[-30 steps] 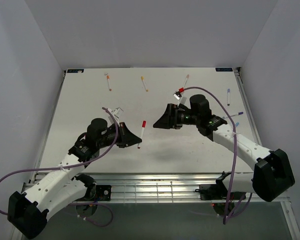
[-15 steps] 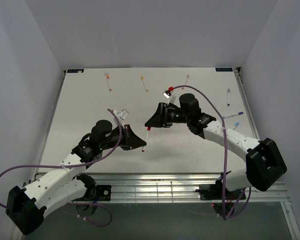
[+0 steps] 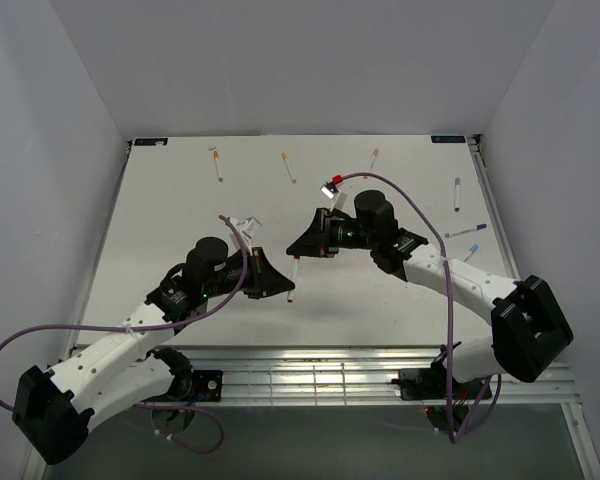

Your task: Open the pen caps

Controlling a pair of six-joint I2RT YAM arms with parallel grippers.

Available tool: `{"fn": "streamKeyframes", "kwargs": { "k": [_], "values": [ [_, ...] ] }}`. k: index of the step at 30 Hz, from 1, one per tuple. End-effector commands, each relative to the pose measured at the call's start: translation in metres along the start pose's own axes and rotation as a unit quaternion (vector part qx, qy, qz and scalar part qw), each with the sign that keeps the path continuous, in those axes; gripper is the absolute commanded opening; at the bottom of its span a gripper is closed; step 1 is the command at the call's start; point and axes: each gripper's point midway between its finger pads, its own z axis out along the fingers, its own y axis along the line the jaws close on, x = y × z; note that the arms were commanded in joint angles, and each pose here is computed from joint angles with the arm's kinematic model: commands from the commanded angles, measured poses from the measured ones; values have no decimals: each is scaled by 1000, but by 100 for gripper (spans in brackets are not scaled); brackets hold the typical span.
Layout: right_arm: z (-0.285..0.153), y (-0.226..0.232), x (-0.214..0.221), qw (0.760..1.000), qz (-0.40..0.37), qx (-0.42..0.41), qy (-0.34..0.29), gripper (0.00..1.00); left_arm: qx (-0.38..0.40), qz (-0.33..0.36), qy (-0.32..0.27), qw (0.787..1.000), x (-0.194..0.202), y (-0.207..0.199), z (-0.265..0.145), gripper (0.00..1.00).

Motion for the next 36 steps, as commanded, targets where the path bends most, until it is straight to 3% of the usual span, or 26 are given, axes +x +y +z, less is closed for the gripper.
{"fn": "streamKeyframes", "kwargs": {
  "k": [1, 4, 6, 8, 13, 19, 24, 28, 34, 36],
  "values": [
    [-6, 11, -5, 999, -24, -17, -22, 8, 16, 17, -22, 1000, -17, -18, -4, 3],
    [-10, 14, -3, 999, -21, -22, -29, 8, 11, 20, -23, 999, -17, -16, -5, 16],
    [-11, 17, -3, 999, -14, -27, -30, 8, 9, 20, -23, 999, -16, -13, -5, 48],
    [-12, 19, -2, 999, -12, -35, -31, 8, 17, 21, -18, 999, -13, -15, -4, 72],
    [-13, 25, -2, 998, -5, -50, -31, 8, 26, 20, -13, 999, -7, -12, -3, 86],
    [-12, 31, -1, 997, 5, -68, -28, 8, 59, 27, 3, 998, 1, -18, 1, 86],
    [-12, 34, 1, 996, 8, -81, -25, 8, 85, 30, 22, 996, 11, -22, 0, 76],
    [-13, 37, 1, 995, 11, -92, -25, 8, 94, 31, 17, 995, 10, -24, 0, 63],
    [-12, 34, 6, 995, 18, -97, -22, 8, 92, 23, 18, 995, 12, -23, -2, 25],
    [-11, 31, 6, 995, 18, -92, -23, 8, 61, 15, 7, 998, 6, -16, 0, 19]
  ]
}}
